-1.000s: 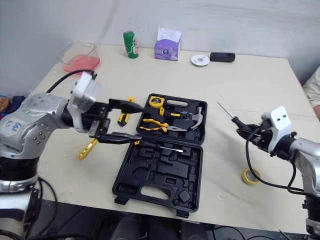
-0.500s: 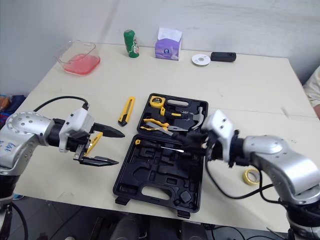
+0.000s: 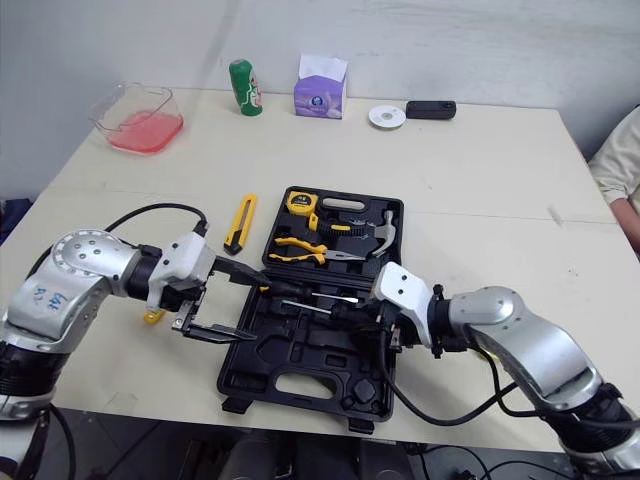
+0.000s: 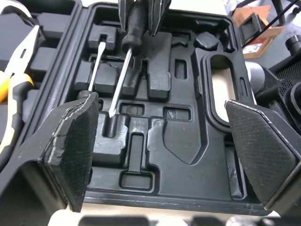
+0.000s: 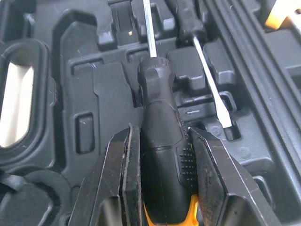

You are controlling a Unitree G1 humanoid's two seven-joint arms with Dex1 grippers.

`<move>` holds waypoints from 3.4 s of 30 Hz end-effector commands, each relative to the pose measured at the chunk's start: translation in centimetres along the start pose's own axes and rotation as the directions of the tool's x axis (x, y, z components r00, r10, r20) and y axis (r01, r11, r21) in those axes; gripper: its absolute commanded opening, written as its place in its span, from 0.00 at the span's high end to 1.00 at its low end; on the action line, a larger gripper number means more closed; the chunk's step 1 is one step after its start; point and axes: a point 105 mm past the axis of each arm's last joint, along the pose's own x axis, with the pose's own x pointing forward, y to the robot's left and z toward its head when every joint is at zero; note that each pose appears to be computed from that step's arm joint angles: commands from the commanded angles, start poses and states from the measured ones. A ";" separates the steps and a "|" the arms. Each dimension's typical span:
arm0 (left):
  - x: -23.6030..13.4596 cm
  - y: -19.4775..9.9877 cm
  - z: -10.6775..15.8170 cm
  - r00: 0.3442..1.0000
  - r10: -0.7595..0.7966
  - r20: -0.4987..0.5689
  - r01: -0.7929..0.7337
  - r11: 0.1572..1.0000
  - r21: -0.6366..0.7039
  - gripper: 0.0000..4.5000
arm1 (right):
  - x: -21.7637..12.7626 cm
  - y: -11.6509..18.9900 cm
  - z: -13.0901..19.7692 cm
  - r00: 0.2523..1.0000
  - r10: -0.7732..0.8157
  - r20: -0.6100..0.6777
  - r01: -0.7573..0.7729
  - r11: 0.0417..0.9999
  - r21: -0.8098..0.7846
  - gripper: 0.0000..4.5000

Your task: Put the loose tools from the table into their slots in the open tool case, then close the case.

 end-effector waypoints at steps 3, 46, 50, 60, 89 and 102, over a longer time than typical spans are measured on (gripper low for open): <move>-0.3 0.1 0.1 1.000 0.010 -0.002 -0.010 1.000 0.029 0.00 | 0.3 -0.6 0.0 0.999 -0.016 -0.035 0.014 0.998 -0.054 0.76; 0.8 0.6 0.6 0.999 0.027 0.033 -0.028 0.999 0.040 0.00 | 3.8 -0.9 1.5 0.958 0.029 0.286 -0.038 0.999 0.025 0.99; 0.8 0.8 0.7 0.999 0.030 0.034 -0.032 0.999 0.043 0.00 | 3.9 -1.0 1.0 0.964 0.026 0.263 -0.035 0.999 0.027 0.99; 1.0 1.1 0.7 0.998 0.042 0.037 -0.044 0.998 0.050 0.00 | 4.8 -1.3 -3.8 0.999 -0.008 0.043 0.004 0.995 0.099 0.99; -11.3 -0.6 -8.0 0.737 0.673 -0.060 -0.602 0.614 -0.510 0.00 | -12.8 -2.7 -1.9 0.927 -0.325 0.185 0.270 0.924 0.273 0.01; -25.5 -5.8 -15.1 0.352 0.824 -0.443 -0.906 0.181 -0.383 0.00 | -26.6 -3.9 -13.3 0.678 -0.698 -0.231 0.731 0.607 0.312 0.00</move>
